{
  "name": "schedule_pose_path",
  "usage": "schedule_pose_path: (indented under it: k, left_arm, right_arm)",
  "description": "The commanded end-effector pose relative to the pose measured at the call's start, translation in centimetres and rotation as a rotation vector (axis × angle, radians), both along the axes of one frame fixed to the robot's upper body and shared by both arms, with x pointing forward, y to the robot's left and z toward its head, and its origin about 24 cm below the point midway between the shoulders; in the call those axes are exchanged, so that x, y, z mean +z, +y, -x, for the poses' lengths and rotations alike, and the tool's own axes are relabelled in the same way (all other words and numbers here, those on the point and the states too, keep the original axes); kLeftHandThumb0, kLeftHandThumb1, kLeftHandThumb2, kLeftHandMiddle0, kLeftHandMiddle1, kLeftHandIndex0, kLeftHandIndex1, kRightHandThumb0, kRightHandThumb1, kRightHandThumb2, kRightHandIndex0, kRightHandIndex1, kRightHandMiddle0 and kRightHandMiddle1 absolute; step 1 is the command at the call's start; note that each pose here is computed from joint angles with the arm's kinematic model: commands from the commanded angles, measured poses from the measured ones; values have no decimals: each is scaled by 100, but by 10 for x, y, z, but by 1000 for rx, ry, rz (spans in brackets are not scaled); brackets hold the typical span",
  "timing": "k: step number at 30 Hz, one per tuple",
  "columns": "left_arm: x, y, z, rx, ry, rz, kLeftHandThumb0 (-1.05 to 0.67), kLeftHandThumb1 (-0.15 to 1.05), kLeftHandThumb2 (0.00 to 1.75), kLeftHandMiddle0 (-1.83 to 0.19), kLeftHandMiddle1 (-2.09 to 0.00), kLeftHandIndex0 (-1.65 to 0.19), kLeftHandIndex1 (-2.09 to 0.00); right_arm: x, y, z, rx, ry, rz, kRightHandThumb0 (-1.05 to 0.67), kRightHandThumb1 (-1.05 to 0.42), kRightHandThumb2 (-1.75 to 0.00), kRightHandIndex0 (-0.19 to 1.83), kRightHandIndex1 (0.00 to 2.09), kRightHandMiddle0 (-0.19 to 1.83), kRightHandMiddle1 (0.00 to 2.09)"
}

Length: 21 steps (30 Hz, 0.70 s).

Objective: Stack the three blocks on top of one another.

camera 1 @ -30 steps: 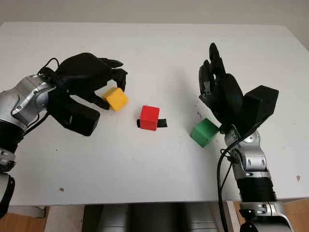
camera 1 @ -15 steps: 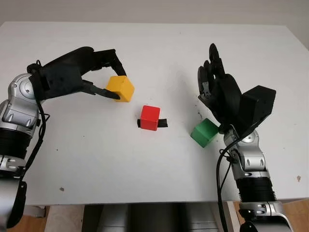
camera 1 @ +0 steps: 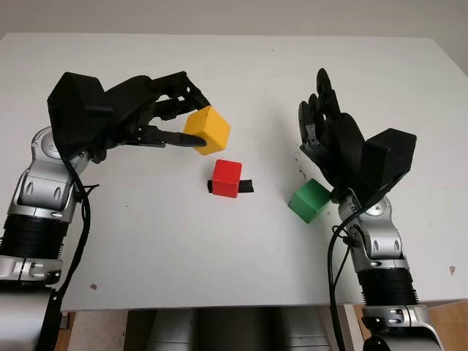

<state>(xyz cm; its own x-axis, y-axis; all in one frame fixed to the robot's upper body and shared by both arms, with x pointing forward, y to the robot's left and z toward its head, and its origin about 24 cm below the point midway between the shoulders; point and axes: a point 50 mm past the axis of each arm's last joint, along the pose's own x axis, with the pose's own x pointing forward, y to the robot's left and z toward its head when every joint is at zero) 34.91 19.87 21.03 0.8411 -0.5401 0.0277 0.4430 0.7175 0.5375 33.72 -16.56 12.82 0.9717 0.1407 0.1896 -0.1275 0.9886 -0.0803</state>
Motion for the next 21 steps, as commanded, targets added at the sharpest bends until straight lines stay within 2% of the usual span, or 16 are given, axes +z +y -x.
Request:
schedule_pose_path:
  k: [1, 12, 21]
  left_arm:
    - [3, -4, 2, -3, -14, 7, -46, 99, 5, -25, -5, -37, -147]
    - [-2, -26, -4, -54, -8, -16, -49, 99, 5, -24, -5, -35, -160]
    - [-7, -36, -11, -74, -30, -104, -47, 100, 6, -25, -6, -30, -165]
  right_arm:
    - [5, 0, 1, 1, -18, 1, -59, -105, -63, -19, 0, -19, 0]
    - [4, 1, 2, -6, -30, -1, -57, -105, -63, -19, 0, -19, 0]
    - [3, 0, 3, -12, -26, 0, -58, -105, -64, -19, 0, -19, 0]
